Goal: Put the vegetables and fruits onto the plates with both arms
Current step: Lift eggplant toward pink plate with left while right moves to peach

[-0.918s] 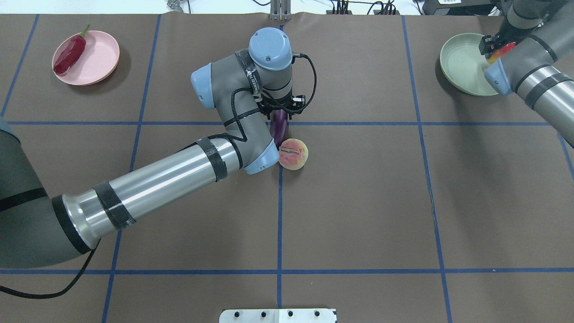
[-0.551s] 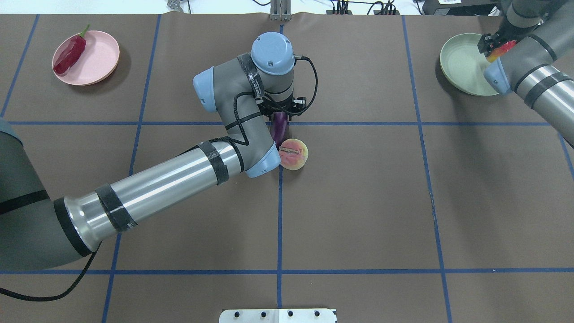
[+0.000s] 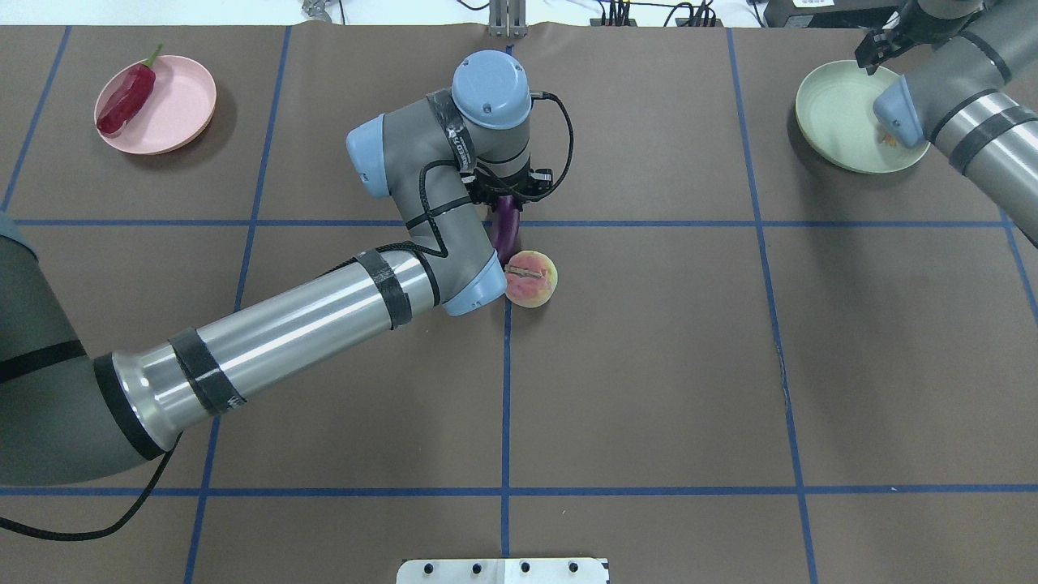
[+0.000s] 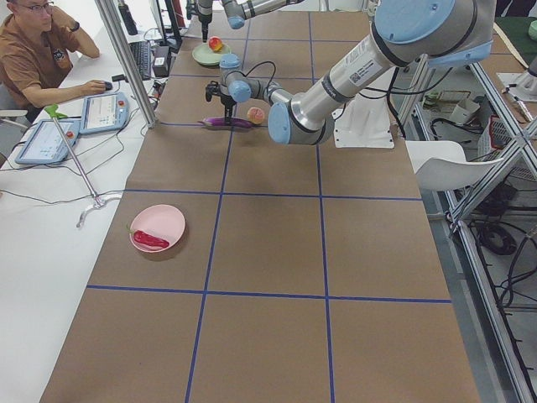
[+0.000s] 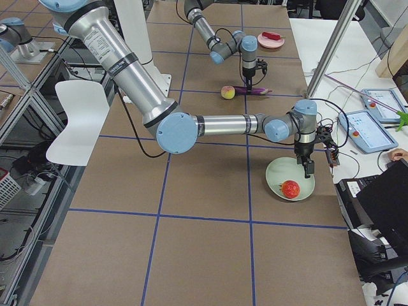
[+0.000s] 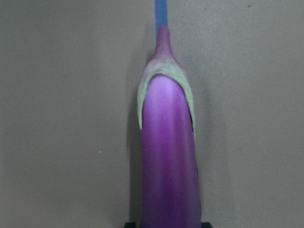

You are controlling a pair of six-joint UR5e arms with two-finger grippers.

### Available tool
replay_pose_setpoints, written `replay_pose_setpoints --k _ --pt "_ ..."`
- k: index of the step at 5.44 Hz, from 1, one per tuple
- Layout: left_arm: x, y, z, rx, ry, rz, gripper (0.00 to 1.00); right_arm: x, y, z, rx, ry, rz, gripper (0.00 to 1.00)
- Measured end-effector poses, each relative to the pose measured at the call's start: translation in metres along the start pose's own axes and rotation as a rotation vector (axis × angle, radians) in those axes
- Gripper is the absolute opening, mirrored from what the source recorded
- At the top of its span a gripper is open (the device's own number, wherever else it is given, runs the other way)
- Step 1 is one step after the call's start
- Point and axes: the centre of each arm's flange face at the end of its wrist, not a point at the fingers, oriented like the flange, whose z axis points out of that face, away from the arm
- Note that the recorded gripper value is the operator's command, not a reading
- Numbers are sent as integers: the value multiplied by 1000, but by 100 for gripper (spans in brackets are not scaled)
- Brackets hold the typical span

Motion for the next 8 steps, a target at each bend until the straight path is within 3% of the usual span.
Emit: replay_pose_setpoints --k 2,4,6,8 --pt "-21 -45 -47 38 -26 -57 0 -42 -4 -61 -34 -121 37 100" --pt "-53 -88 -103 24 -68 -101 0 -128 14 -93 -63 -242 135 94" --pt "-117 -136 -157 29 -145 -104 0 -249 52 -115 -105 -329 241 99" --pt "-211 -188 -178 56 -214 -142 0 -352 85 -136 -158 -383 310 99"
